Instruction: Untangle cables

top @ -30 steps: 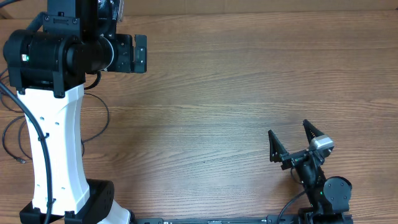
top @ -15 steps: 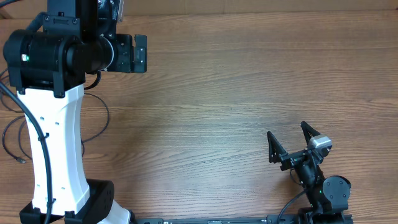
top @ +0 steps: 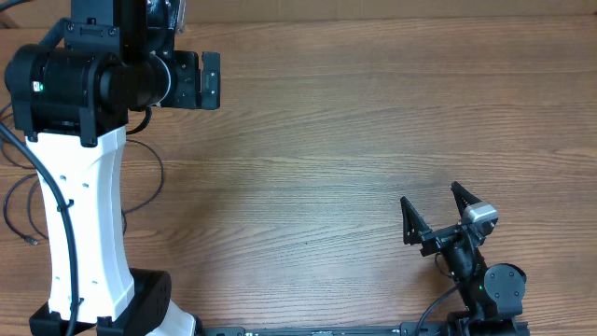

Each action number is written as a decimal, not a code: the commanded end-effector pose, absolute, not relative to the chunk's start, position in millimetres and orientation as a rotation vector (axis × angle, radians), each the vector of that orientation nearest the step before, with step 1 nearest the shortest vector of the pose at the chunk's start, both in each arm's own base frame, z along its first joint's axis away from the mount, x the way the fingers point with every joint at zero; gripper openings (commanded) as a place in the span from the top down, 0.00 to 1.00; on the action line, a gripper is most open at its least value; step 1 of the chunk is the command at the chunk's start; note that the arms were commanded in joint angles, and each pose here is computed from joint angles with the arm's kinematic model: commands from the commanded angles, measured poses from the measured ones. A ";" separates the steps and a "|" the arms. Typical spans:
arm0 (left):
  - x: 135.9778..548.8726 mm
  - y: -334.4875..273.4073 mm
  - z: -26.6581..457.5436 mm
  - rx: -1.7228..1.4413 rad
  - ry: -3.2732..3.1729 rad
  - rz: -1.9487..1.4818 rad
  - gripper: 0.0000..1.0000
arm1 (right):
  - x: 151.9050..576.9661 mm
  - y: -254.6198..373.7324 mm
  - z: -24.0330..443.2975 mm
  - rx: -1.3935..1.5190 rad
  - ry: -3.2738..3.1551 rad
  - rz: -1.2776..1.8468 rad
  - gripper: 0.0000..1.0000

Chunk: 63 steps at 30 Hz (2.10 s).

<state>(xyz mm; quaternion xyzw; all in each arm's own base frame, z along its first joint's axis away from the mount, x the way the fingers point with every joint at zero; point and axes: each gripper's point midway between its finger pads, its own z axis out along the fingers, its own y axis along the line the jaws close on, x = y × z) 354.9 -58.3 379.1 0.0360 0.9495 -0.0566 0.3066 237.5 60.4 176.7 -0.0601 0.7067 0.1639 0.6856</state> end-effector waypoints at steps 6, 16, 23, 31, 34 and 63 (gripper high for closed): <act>354.5 -58.7 382.0 0.072 2.504 -0.153 0.00 | 236.8 62.9 174.5 -0.140 1.582 0.382 0.00; 326.0 -48.8 369.8 0.080 2.553 -0.098 0.00 | 236.8 62.9 174.5 -0.140 1.582 0.382 0.00; 306.5 -36.8 369.7 0.039 2.374 -0.102 0.00 | 236.8 62.9 174.5 -0.140 1.582 0.382 0.00; 275.7 -25.2 334.7 0.002 2.211 -0.118 0.00 | 236.8 62.9 174.5 -0.140 1.582 0.382 0.00; 267.0 -21.6 314.4 -0.007 2.094 -0.119 0.00 | 236.8 62.9 174.5 -0.140 1.582 0.382 0.00; 244.6 -18.8 154.5 0.148 1.654 0.010 0.00 | 236.8 62.9 174.5 -0.140 1.582 0.382 0.00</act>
